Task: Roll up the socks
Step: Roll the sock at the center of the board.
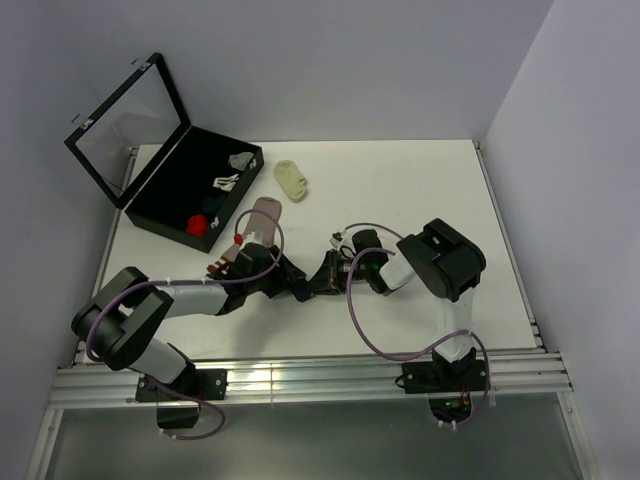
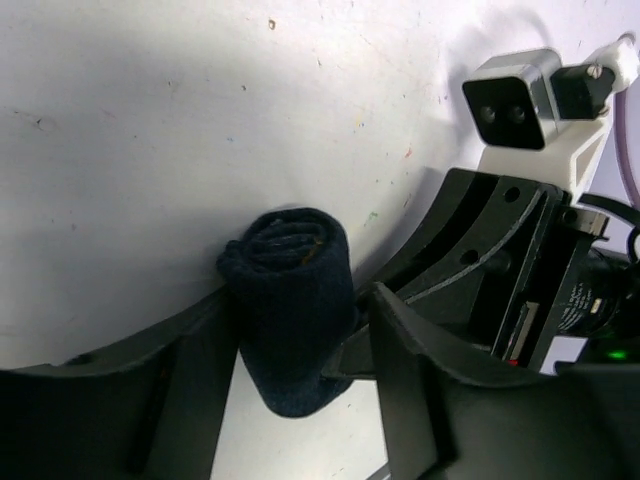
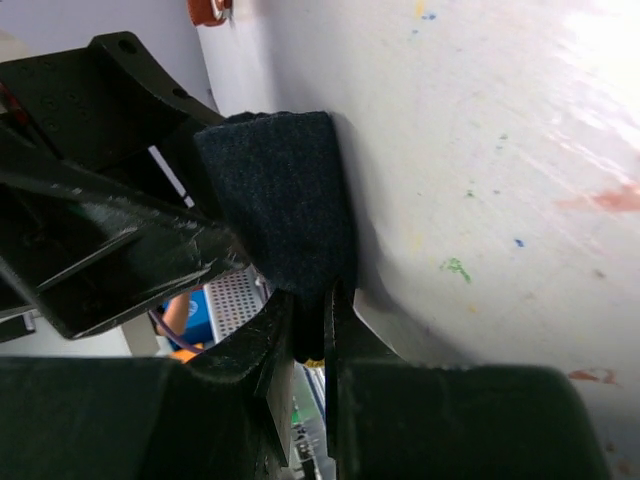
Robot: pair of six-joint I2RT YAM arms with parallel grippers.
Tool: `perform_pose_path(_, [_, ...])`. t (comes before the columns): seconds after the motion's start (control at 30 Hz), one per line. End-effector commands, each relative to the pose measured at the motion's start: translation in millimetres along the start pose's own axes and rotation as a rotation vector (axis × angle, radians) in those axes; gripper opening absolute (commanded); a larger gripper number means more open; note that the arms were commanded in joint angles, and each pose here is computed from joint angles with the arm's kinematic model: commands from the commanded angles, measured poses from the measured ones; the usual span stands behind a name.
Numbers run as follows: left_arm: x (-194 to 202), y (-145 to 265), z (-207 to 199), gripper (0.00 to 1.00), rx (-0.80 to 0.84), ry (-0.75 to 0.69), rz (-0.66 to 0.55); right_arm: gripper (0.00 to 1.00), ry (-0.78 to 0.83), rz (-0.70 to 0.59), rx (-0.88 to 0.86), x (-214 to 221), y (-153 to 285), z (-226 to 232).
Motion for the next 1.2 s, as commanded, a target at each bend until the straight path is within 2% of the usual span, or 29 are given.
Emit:
perform_pose_path(0.0, [14.4,-6.4,33.4,0.57,-0.139,-0.014,0.05,0.02,-0.089,0.021,0.054,14.6,-1.8,-19.4])
perform_pose_path(0.1, [16.1,-8.7,40.1,0.47,-0.169,-0.007,0.057,0.07,-0.091,0.018,0.058,14.0,-2.2,-21.1])
perform_pose_path(0.13, [16.3,-10.1,43.3,0.4,-0.185,-0.008,0.054,0.08,-0.087,0.02,0.068,14.5,-1.9,-22.3])
perform_pose_path(0.17, [15.6,-10.6,42.5,0.37,-0.193,-0.007,0.051,0.1,-0.079,0.015,0.074,12.3,-2.6,-22.2])
perform_pose_path(0.27, [15.3,-11.4,46.9,0.31,-0.247,-0.015,0.049,0.21,-0.053,0.015,0.091,11.3,-1.1,-21.5])
perform_pose_path(0.3, [14.8,-11.3,47.4,0.3,-0.257,-0.017,0.051,0.27,-0.042,0.006,0.106,9.3,-0.9,-21.6])
perform_pose_path(0.4, [8.6,-11.6,51.5,0.28,-0.323,-0.034,0.006,0.37,0.013,-0.001,0.154,6.0,4.7,-18.6])
perform_pose_path(0.5, [6.5,-9.0,57.1,0.27,-0.402,-0.061,-0.001,0.42,0.108,-0.023,0.254,0.0,15.5,-14.7])
perform_pose_path(0.8, [9.1,-18.8,40.3,0.3,-0.547,-0.214,-0.025,0.43,0.272,-0.161,0.506,-15.2,56.7,-1.9])
perform_pose_path(0.83, [12.1,-22.8,29.4,0.31,-0.538,-0.233,-0.027,0.43,0.283,-0.179,0.53,-16.2,61.2,-1.2])
perform_pose_path(0.9, [15.8,-25.1,35.6,0.34,-0.599,-0.266,-0.018,0.43,0.318,-0.229,0.574,-19.8,73.2,4.8])
perform_pose_path(1.03, [22.4,-32.6,30.2,0.46,-0.653,-0.311,-0.004,0.44,0.362,-0.296,0.62,-21.7,90.6,13.2])
perform_pose_path(1.17, [25.5,-37.2,39.5,0.5,-0.718,-0.325,0.018,0.44,0.388,-0.368,0.63,-24.9,105.1,22.2])
Point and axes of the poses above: each gripper's point midway between its finger pads, its own y axis back along the fingers, its own z axis along the line the jaws close on, x = y × z, the point moved 5 cm from there along y, back along the fingers, and after that the axes turned 11 degrees about y, right-handed, at the moved point
